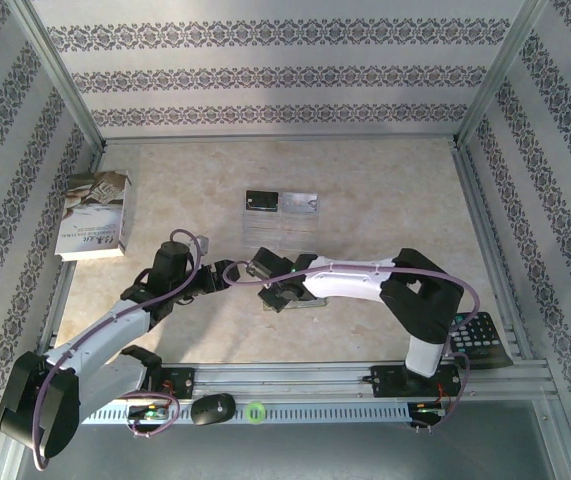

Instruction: Take the credit cards out of the card holder

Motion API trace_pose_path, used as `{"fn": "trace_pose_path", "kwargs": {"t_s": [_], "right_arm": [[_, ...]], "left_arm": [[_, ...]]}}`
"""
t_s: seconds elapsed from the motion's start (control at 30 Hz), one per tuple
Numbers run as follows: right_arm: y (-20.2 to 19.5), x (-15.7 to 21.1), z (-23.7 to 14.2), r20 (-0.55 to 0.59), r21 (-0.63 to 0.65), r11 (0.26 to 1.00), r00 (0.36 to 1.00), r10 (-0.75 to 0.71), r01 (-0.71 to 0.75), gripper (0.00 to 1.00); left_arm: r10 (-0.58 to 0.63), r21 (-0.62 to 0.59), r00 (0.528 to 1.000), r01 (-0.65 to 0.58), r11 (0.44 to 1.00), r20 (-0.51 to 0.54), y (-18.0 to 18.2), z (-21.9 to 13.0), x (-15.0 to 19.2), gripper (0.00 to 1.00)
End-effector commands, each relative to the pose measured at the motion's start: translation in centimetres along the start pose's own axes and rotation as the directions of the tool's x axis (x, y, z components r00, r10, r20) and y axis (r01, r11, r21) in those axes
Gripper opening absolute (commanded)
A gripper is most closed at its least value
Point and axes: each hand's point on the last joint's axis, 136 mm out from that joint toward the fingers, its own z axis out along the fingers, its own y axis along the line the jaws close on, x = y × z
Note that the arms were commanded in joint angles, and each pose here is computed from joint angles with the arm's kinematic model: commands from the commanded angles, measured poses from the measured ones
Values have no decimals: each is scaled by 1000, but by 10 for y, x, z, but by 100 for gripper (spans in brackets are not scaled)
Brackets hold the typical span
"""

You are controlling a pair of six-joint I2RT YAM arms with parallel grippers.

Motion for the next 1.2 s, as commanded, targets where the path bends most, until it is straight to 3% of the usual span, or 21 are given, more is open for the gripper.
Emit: {"fn": "trace_pose_path", "kwargs": {"t_s": [0.0, 0.03, 0.37, 0.43, 0.63, 0.73, 0.87, 1.03, 1.17], "right_arm": [[1, -13, -17, 55, -27, 999, 998, 18, -17, 32], [3, -12, -17, 46, -29, 999, 999, 14, -13, 33], [2, 15, 17, -95, 29, 1000, 995, -8, 11, 40], [3, 19, 22, -116, 32, 999, 993, -14, 18, 36], [0, 9, 15, -45, 20, 1000, 999, 7, -6, 0], [0, -5, 2, 61, -24, 999, 998, 27, -26, 0], [13, -30, -22, 235, -206, 977, 967, 103, -54, 0], [15, -52, -36, 320, -279, 957, 932, 172, -81, 0], [15, -52, -36, 321, -307, 946, 925, 204, -102, 0]], "left_arm": [[31, 2, 998, -32, 999, 59, -6, -5, -11, 94], [33, -9, 997, -33, 999, 68, -5, -7, -13, 100], [81, 5, 992, -81, 997, 95, -17, -14, -24, 99], [85, 15, 993, -87, 996, 80, -19, -13, -22, 100], [81, 57, 995, -85, 995, 64, -23, -9, -17, 85], [91, 70, 995, -94, 993, 45, -28, -2, -11, 77], [148, 53, 989, -148, 988, 3, -38, 14, 2, 67], [128, 69, 992, -127, 990, -12, -39, 29, 11, 52], [156, 71, 987, -152, 986, -47, -44, 42, 22, 38]]}}
